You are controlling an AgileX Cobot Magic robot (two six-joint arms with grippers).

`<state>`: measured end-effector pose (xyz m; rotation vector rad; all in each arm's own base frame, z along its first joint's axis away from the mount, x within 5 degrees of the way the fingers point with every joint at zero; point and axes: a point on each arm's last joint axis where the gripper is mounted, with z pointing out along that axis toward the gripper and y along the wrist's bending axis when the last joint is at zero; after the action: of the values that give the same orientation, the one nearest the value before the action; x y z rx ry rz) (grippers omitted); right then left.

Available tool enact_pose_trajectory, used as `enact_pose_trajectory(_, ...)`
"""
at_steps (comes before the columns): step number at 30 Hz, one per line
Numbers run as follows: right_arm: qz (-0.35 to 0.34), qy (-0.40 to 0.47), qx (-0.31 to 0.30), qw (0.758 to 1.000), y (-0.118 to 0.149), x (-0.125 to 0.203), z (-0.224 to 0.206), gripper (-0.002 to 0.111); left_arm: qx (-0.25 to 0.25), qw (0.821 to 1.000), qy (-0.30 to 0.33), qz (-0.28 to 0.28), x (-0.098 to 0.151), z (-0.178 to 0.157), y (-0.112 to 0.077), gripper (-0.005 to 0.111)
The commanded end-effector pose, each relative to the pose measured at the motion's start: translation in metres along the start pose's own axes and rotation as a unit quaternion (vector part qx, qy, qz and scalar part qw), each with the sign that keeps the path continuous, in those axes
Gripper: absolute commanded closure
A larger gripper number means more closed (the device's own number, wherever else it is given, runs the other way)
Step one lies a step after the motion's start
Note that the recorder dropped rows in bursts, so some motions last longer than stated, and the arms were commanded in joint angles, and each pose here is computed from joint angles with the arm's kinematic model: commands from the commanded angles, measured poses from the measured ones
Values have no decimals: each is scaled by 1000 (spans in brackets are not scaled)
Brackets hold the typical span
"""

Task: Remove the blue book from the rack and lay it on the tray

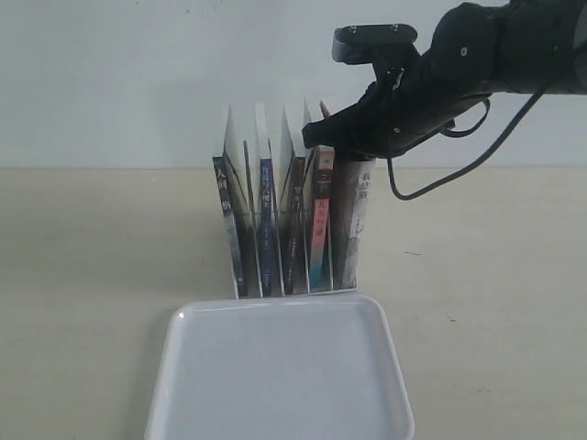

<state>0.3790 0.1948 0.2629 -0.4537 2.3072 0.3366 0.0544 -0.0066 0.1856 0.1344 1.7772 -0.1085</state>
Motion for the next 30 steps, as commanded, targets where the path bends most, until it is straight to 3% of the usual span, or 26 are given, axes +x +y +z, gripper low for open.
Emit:
enact_pose_trajectory(1,-1,-28,-12,1000,12,-8,-4,101,-1,1000,-4,0,-1,0,0,103)
enact_pose_trajectory(30,16,-85,-17,996,20,-40,-78,102,-1,1000,-4,0,-1,0,0,103)
